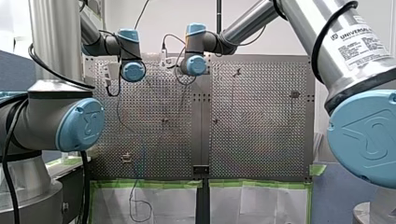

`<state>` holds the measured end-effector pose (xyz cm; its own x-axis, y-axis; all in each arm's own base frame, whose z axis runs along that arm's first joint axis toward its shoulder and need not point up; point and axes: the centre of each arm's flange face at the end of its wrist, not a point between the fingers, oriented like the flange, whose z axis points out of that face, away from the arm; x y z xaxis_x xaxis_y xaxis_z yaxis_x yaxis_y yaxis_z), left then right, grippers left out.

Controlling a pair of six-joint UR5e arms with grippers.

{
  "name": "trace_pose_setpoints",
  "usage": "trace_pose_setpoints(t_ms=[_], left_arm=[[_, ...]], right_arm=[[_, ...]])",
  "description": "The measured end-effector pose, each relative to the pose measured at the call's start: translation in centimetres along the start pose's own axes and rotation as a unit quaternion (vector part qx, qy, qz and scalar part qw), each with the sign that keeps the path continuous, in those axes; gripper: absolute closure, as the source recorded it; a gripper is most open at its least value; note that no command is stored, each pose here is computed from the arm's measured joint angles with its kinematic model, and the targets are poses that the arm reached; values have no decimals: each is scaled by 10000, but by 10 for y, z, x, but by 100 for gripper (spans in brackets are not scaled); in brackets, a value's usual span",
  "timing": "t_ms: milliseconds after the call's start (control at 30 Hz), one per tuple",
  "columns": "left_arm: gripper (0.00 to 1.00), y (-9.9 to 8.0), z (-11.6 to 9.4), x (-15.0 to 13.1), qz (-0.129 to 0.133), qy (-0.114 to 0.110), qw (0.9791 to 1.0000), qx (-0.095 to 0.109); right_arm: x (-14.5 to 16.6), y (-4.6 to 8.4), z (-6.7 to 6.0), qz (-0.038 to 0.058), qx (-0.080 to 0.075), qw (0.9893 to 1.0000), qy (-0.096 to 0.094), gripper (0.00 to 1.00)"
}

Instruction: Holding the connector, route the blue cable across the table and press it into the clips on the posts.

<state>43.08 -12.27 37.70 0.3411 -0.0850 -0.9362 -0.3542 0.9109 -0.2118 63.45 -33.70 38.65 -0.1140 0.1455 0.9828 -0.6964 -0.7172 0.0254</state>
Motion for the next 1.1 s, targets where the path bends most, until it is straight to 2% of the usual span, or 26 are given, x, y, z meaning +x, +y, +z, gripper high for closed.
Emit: trace_pose_setpoints(t_ms=[233,367,500,800,1100], left_arm=[[100,15,19,4,21,-76,10000,23],[100,22,32,12,6,-123,9999,57],[100,23,39,21,-27,-118,9998,165],[100,20,53,18,-227,-307,9982,463],[100,27,67,29,-191,-295,9985,420]], right_arm=[[-25,-2,12,0,9,9999,-118,100],[-30,-3,16,-1,7,9999,-124,100],[-30,-3,21,2,4,9999,-100,100],[-34,-5,32,7,52,10000,-50,100],[-45,-11,43,3,77,9999,-131,100]])
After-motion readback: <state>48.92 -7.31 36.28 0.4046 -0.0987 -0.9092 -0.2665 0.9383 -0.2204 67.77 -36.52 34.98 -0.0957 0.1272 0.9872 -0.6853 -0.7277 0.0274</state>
